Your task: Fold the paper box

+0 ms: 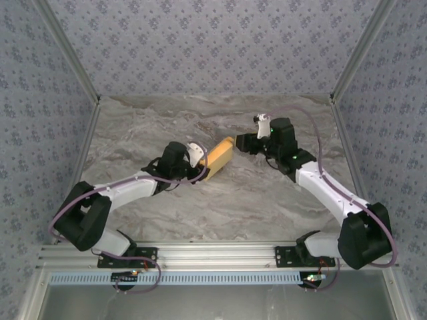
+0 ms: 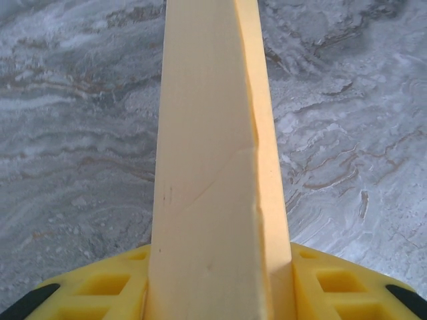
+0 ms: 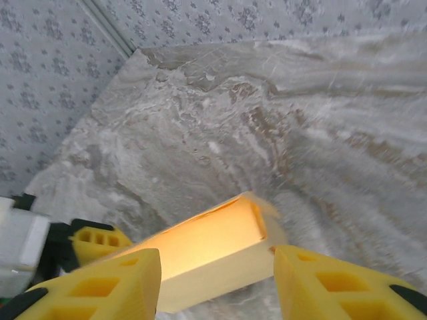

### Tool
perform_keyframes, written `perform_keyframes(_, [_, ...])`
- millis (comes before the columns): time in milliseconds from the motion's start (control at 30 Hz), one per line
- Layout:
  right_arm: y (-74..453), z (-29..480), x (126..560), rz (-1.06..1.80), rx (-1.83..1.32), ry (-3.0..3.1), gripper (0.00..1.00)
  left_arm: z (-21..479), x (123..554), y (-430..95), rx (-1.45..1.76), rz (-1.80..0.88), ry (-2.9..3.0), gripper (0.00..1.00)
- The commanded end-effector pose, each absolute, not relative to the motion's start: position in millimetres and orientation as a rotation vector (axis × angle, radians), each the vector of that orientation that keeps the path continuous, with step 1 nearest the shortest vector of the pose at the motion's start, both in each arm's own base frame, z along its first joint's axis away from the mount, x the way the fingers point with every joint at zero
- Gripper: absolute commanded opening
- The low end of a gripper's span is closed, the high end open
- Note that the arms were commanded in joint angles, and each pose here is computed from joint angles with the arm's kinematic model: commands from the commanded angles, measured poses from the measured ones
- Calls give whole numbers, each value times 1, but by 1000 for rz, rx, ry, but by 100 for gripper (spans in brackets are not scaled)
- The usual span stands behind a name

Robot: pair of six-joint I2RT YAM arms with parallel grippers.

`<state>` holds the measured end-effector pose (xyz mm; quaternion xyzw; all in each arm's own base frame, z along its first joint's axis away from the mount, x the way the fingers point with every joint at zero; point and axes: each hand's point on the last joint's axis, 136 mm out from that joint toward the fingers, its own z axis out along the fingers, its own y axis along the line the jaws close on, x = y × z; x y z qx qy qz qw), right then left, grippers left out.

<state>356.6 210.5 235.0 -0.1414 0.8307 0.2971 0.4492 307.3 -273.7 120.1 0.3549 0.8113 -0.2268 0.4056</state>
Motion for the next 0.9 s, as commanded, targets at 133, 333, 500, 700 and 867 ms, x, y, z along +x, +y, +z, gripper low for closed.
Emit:
perform_keyframes(133, [213, 224, 347, 606, -800, 2043, 51, 164, 307, -274, 1124, -708, 1881, 37])
perform_keyframes(333, [206, 203, 340, 514, -940, 2084, 51, 164, 292, -268, 1312, -736, 1793, 37])
perform_keyframes(500, [203, 195, 335, 489, -968, 2094, 49, 159, 288, -268, 1387, -743, 1808, 37])
perform_keyframes(700, [206, 185, 328, 520, -994, 2109, 44, 154, 287, -270, 1422, -773, 1823, 37])
perform_keyframes(867, [208, 179, 327, 515, -1005, 2119, 42, 154, 286, -272, 1426, -791, 1823, 37])
